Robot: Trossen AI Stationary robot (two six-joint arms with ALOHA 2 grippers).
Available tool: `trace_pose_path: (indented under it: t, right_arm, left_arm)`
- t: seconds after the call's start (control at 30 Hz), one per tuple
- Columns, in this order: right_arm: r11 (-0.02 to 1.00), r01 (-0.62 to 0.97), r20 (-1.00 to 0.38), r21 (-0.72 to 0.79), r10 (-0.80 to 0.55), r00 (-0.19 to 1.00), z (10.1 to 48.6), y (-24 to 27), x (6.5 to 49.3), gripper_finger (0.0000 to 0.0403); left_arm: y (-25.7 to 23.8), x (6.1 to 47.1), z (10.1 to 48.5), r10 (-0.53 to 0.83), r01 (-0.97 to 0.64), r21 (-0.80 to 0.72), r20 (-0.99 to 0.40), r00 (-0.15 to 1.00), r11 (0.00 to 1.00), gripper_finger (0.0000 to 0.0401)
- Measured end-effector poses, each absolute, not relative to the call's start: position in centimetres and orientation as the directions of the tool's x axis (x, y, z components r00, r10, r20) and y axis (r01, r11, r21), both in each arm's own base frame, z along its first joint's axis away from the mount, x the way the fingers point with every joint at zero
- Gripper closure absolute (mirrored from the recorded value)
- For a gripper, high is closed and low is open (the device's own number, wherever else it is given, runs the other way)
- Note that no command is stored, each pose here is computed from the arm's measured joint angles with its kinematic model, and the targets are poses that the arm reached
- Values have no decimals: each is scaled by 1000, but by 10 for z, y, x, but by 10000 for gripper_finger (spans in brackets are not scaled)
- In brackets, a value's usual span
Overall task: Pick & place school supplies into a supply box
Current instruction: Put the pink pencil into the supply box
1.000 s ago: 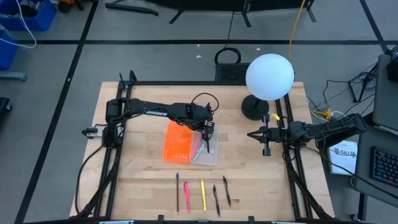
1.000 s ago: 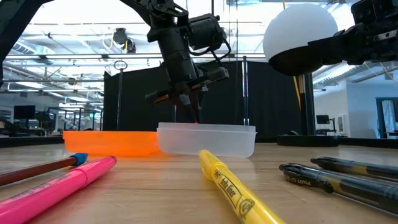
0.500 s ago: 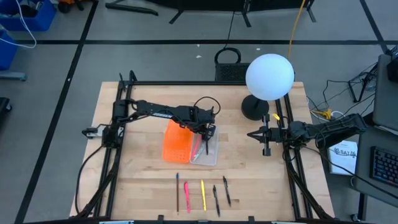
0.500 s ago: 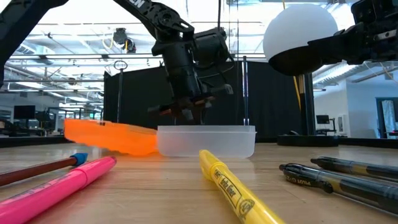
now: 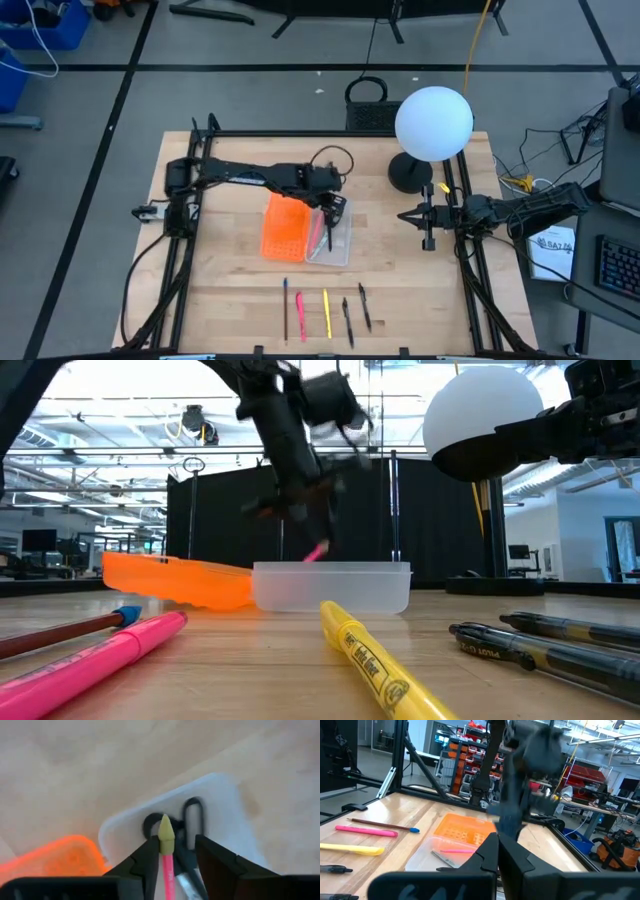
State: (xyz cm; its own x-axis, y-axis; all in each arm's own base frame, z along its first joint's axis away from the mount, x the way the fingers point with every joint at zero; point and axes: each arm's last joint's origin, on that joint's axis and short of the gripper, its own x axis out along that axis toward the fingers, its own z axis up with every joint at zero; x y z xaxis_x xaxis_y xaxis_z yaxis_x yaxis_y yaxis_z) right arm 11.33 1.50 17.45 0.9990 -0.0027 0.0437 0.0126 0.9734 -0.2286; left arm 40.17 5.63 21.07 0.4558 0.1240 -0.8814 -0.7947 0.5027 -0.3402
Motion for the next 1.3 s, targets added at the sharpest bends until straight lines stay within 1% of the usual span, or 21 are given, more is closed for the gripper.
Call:
trace_pose_path:
  t: [0.07,0.17,0.23,0.33,0.4,0.5,0.6,0.67,0.7,0.87,0.97,1.03,1.1,1.2,1.23,1.3]
  right_arm:
    - [974,13,44,-227,-3,999,175,15,113,403]
    - [974,13,43,-227,-3,999,175,15,113,403]
    - [974,12,43,-227,-3,999,174,15,113,403]
    - [974,12,43,-227,-2,999,174,15,113,403]
    - [972,12,43,-234,-2,999,174,15,113,403]
    - [970,14,45,-242,-3,999,175,15,113,403]
    - [960,22,69,-279,-3,998,177,15,113,403]
    - [959,24,73,-282,-3,997,177,15,113,403]
    - [960,22,70,-278,-3,998,177,15,113,403]
    - [981,12,49,-192,-3,999,175,15,113,403]
    - [986,6,19,-167,-3,1000,172,15,113,403]
    - [991,1,-12,-132,-3,1000,169,15,113,403]
    - [994,-1,-45,-110,-4,999,166,15,114,403]
    - [994,0,-50,-107,-6,999,165,15,114,403]
    - [994,1,-42,-106,-6,999,166,15,114,403]
    - [994,14,-21,-109,-16,1000,168,15,115,403]
  left_arm:
    - [56,395,234,160,-760,-348,-849,503,549,260]
    - [55,379,271,192,-673,-330,-794,577,662,259]
    - [52,362,297,219,-620,-278,-768,603,734,259]
    - [43,330,330,320,-580,-132,-727,608,804,262]
    - [39,309,342,339,-526,-65,-697,632,848,273]
    - [41,281,346,329,-464,-45,-646,689,885,305]
    - [46,255,335,297,-396,-46,-582,757,917,350]
    - [47,241,321,260,-326,-33,-527,809,945,383]
    - [48,234,312,243,-299,-33,-502,830,954,391]
    - [48,201,268,179,-214,-54,-373,910,975,392]
    - [42,184,239,121,-164,-111,-325,938,980,396]
    - [35,176,223,93,-132,-145,-251,964,981,396]
    - [26,166,200,48,-72,-126,-182,982,989,397]
    - [16,147,160,32,-38,-66,-84,996,997,398]
    - [14,144,153,21,-26,-57,-90,996,998,398]
    - [11,145,153,5,-9,-36,-96,995,999,398]
